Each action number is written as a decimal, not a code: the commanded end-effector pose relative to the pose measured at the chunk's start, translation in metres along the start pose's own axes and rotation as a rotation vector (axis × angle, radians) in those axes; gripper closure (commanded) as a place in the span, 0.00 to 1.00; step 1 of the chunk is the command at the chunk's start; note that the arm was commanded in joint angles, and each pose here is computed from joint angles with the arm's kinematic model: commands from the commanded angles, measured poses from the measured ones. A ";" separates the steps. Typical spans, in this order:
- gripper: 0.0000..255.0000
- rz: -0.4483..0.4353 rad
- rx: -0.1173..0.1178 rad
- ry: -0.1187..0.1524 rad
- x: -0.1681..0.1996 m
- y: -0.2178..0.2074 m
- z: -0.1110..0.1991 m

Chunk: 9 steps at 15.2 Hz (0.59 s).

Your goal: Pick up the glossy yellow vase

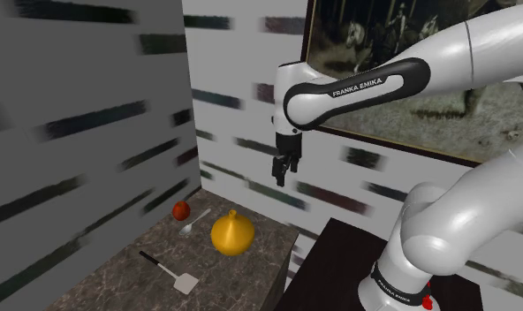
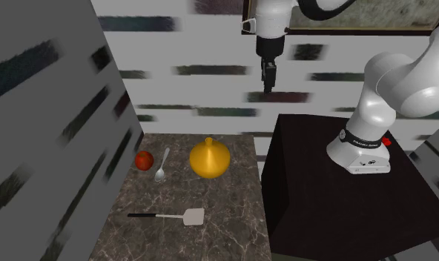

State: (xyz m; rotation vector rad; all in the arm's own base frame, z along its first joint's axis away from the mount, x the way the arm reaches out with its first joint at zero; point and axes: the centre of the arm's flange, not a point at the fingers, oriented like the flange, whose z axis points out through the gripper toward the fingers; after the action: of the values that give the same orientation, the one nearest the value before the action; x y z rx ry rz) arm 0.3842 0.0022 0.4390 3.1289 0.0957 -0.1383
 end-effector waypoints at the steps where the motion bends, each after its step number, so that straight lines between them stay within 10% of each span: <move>1: 0.00 -0.006 0.001 0.011 0.019 -0.002 0.020; 9: 0.00 -0.029 0.003 0.041 0.095 -0.019 0.087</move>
State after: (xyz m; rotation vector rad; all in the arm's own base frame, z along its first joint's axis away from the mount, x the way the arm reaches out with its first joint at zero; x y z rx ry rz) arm 0.4606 0.0232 0.3552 3.1345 0.1363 -0.0832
